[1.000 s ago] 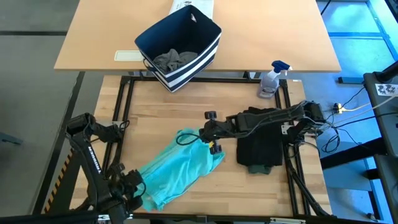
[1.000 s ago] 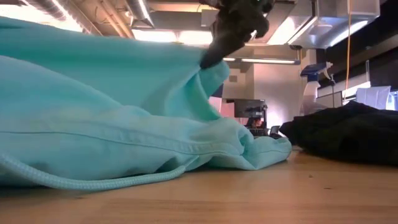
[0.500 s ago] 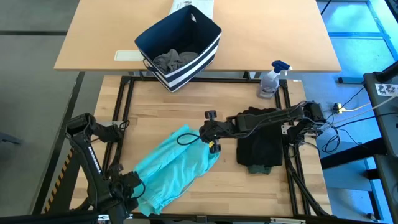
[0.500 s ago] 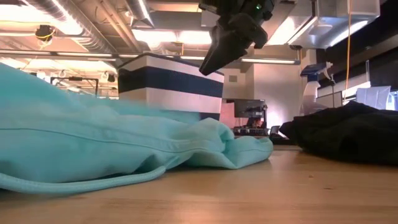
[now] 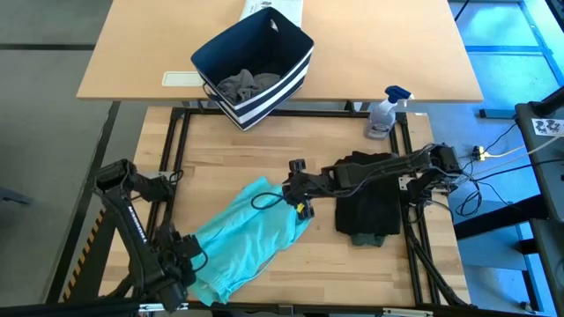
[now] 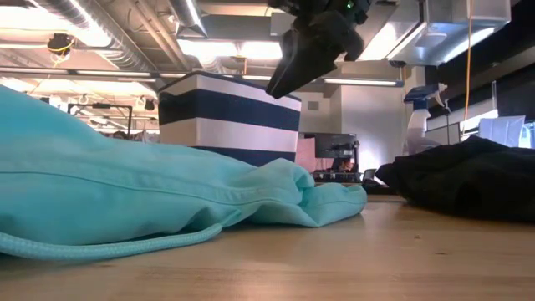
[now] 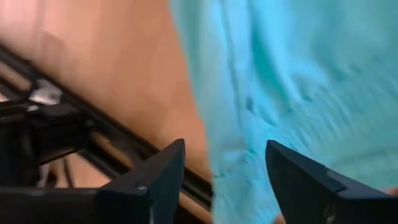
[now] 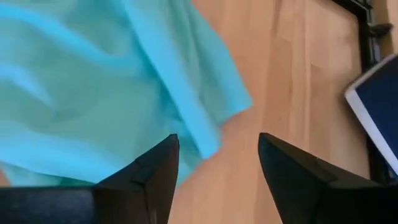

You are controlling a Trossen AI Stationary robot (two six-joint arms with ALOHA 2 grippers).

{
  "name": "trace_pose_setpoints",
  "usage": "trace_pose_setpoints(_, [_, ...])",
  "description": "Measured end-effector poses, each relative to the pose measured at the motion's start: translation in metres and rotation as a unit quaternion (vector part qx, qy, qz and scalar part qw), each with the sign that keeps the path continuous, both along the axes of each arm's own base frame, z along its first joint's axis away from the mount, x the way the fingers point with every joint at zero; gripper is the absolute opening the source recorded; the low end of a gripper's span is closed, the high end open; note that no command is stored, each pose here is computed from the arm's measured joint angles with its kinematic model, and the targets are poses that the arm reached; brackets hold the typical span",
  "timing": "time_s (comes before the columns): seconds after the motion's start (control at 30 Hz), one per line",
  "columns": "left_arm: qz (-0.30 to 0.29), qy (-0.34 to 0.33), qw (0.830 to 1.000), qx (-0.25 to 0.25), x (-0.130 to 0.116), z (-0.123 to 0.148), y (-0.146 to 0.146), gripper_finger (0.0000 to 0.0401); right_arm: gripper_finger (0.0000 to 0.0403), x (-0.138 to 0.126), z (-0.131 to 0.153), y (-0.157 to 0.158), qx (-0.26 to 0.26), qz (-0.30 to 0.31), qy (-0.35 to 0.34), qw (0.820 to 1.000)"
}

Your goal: Fold Laundry from Bin

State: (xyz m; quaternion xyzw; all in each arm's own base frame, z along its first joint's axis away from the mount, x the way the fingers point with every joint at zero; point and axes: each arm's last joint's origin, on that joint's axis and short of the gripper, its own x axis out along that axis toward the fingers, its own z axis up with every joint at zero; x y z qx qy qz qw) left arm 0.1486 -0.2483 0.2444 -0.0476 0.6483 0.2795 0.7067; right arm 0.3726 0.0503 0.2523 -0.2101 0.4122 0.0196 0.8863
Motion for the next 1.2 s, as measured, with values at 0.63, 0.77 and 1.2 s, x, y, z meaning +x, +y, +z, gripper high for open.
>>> trace_pose_setpoints(0.63, [-0.098, -0.123, 0.987, -0.045, 0.041, -0.005, -0.006, 0.0212, 0.0082, 0.031, -0.056, 0.025, 0.094, 0.152, 0.023, 0.984])
trace_pose_setpoints(0.77, [-0.106, -0.087, 0.99, -0.016, 0.039, -0.026, -0.002, 0.0192, 0.0011, 0.042, -0.075, 0.011, 0.093, 0.133, 0.024, 0.986])
trace_pose_setpoints(1.2, [-0.034, 0.016, 0.998, 0.043, 0.026, -0.052, 0.028, 0.0167, 0.0021, 0.066, -0.097, -0.076, 0.069, -0.037, -0.052, 0.996])
